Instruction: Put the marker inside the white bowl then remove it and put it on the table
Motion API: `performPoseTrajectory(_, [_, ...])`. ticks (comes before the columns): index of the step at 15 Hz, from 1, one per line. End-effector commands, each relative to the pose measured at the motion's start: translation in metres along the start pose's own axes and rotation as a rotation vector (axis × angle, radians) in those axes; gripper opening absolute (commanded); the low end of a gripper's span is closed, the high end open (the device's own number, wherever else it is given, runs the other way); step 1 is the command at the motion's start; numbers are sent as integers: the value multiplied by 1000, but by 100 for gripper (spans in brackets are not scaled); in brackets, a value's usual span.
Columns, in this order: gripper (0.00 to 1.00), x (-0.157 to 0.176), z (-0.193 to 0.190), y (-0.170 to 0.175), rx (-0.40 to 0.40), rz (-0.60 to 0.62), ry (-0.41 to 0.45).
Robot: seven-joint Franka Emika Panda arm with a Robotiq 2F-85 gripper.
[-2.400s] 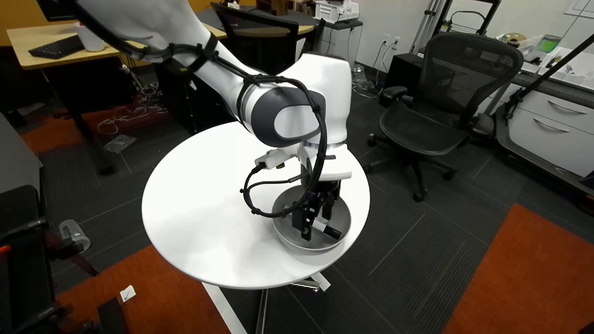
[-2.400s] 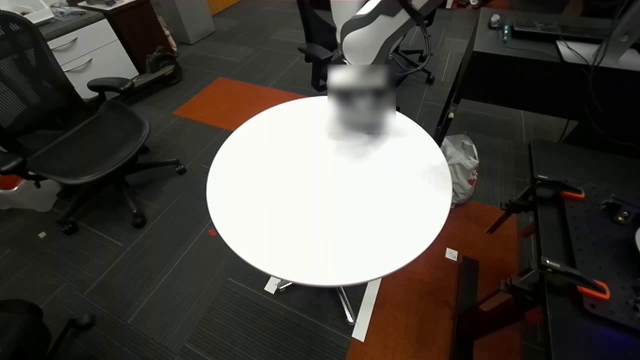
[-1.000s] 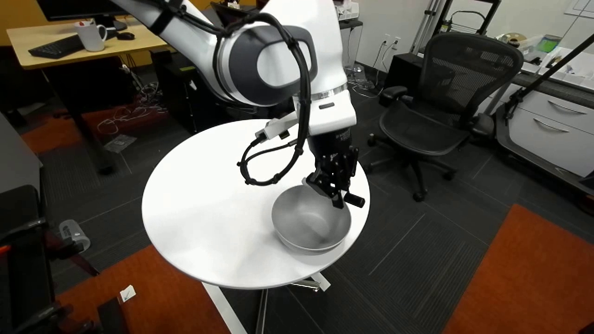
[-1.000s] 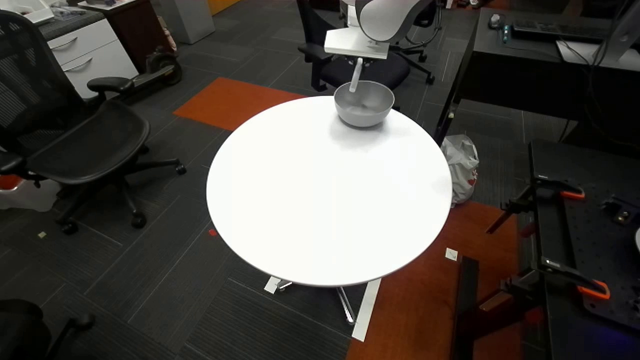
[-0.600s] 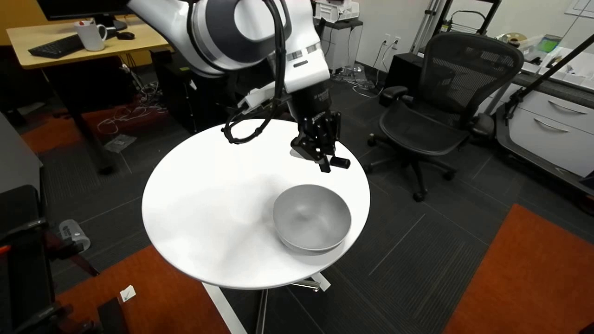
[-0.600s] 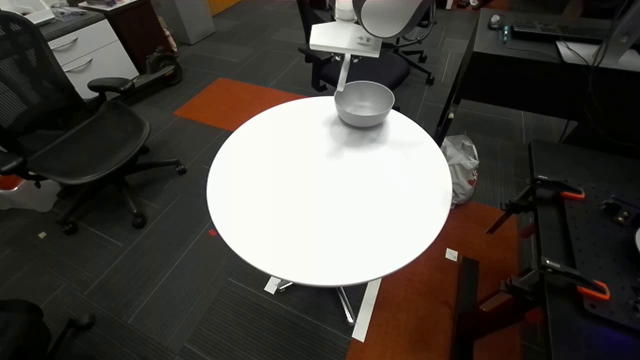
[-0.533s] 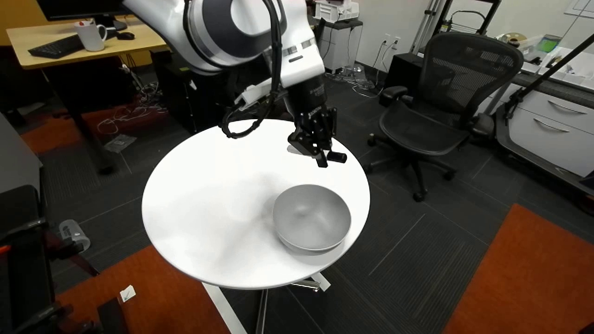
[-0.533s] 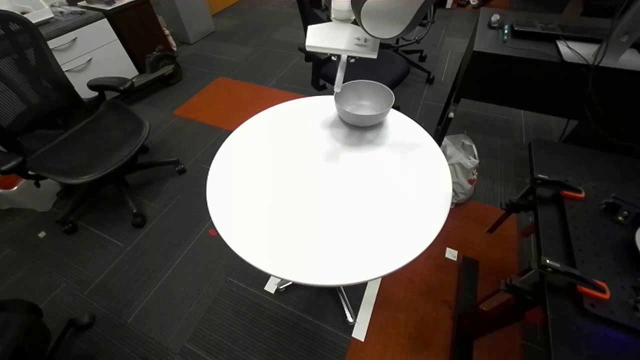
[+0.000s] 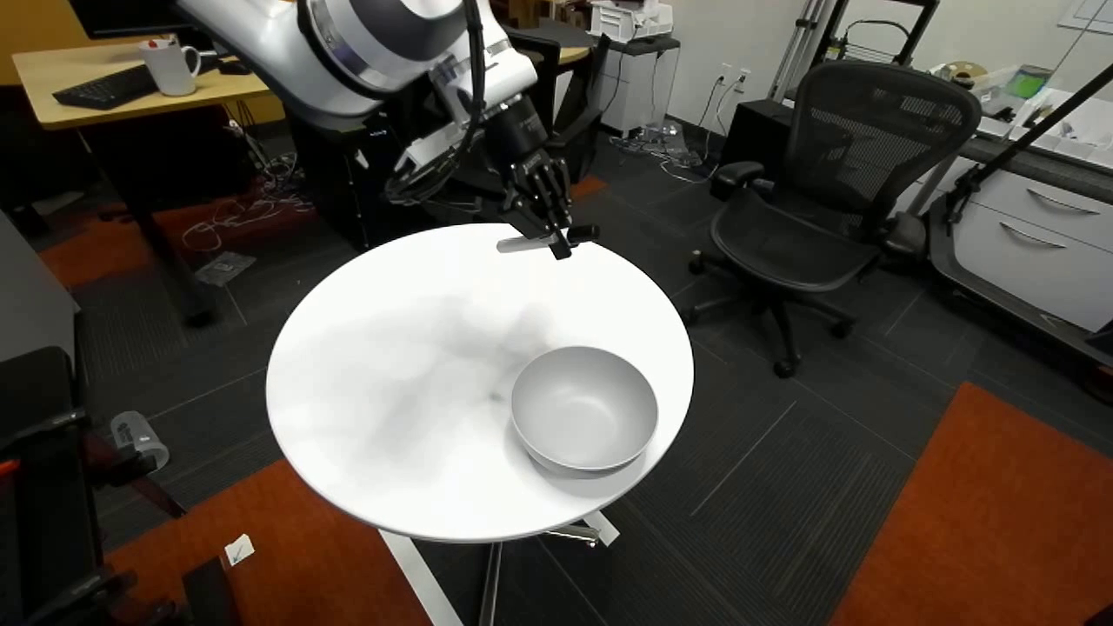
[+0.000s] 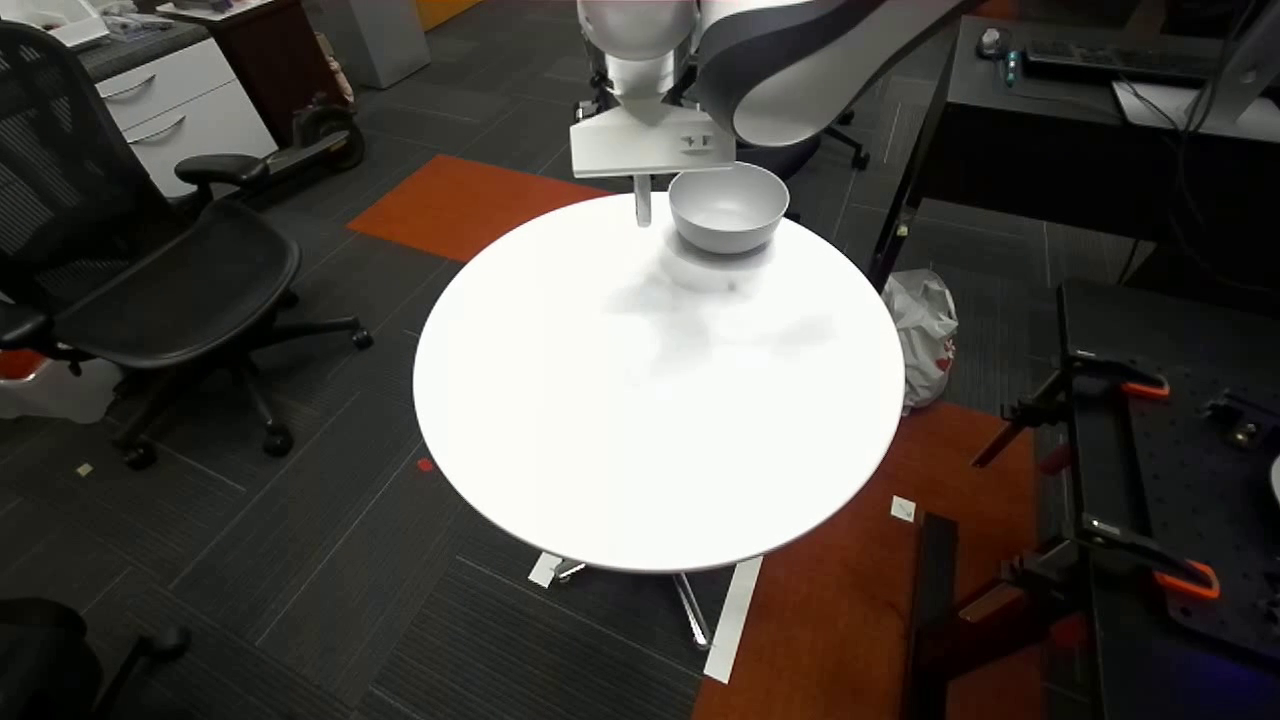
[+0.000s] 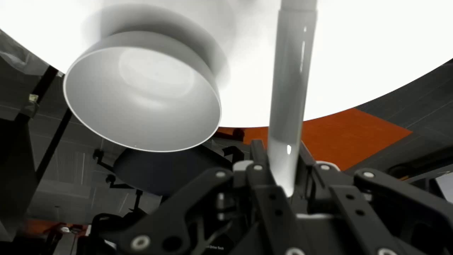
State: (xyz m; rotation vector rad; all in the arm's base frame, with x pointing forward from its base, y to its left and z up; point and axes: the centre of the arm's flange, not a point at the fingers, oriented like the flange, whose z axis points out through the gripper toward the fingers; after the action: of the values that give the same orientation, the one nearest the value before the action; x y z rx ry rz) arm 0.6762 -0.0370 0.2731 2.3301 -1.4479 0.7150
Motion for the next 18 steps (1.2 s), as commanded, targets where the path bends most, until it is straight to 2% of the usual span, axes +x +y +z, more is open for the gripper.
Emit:
performPoseTrajectory(1, [6,-36,-22,-2,50,-114,-2])
performPoseTrajectory(3, [6,-51,-27,-5,135,-197,-64])
performPoseTrajectory(4, [22,-49,-16,-19,74,-136,-18])
performPoseTrajectory(6, [22,-60,-20,-21,112,-172,-40])
performPoseTrajectory(11, [22,-55,-20,-18,115,-180,-43])
performPoseTrajectory(12, [6,-55,-20,-18,115,-180,-43])
performPoseTrajectory(18, [6,-98,-38,-29,142,-224,-46])
